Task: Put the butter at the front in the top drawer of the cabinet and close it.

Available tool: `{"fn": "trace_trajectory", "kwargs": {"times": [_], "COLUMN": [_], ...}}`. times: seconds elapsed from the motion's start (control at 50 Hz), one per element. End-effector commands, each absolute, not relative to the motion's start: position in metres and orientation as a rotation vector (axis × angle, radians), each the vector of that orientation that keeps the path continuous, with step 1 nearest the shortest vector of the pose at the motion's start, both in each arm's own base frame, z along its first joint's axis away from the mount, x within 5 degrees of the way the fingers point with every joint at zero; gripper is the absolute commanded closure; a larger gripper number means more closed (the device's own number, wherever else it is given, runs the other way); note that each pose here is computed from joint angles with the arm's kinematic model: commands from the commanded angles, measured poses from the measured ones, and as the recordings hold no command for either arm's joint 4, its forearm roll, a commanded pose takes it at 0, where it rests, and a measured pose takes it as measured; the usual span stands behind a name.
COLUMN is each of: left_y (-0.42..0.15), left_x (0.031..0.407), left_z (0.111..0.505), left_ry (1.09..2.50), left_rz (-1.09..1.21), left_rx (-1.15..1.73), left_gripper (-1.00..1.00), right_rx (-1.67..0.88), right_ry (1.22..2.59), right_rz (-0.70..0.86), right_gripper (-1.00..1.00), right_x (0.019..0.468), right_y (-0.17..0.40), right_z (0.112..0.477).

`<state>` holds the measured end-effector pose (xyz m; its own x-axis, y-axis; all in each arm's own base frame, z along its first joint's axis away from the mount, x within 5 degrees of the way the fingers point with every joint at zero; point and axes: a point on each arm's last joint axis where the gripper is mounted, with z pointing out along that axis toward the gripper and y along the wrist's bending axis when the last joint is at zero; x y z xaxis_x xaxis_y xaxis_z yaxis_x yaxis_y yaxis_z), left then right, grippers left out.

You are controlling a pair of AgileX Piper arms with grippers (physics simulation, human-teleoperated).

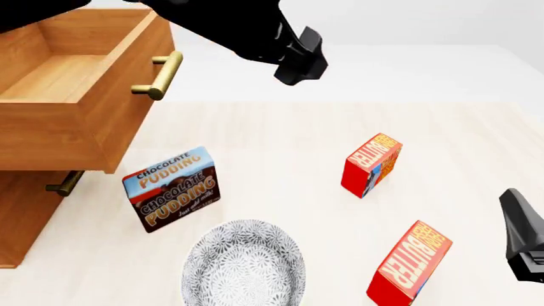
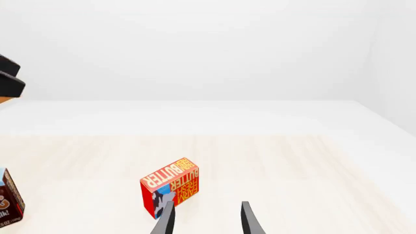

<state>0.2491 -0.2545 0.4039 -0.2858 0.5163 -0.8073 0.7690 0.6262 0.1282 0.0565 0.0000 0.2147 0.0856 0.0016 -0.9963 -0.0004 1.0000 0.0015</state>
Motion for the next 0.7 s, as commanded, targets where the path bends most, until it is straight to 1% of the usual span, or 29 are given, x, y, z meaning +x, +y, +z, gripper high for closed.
{"fn": "trace_trajectory", "kwargs": {"times": [0.02,0.34,0.48,0.7], "left_y": [-0.288,-0.331,-0.348,-0.354], "left_x": [0.262,0.282,0.288,0.293], "left_z": [0.384,0.356,0.337,0.328], "left_ry": [1.966,1.986,2.000,1.993], "left_rz": [-0.380,-0.438,-0.458,-0.482], "left_rx": [1.046,1.013,1.003,0.968], "left_gripper": [-1.00,-1.00,-1.00,-1.00], "right_rx": [0.001,0.001,0.001,0.001], "right_ry": [1.485,1.485,1.485,1.485], "right_rz": [0.001,0.001,0.001,0.001], "right_gripper": [-1.00,-1.00,-1.00,-1.00], "right_x": [0.056,0.056,0.056,0.056], "right_y": [0.000,0.000,0.000,0.000], "right_z": [0.214,0.214,0.214,0.214]}}
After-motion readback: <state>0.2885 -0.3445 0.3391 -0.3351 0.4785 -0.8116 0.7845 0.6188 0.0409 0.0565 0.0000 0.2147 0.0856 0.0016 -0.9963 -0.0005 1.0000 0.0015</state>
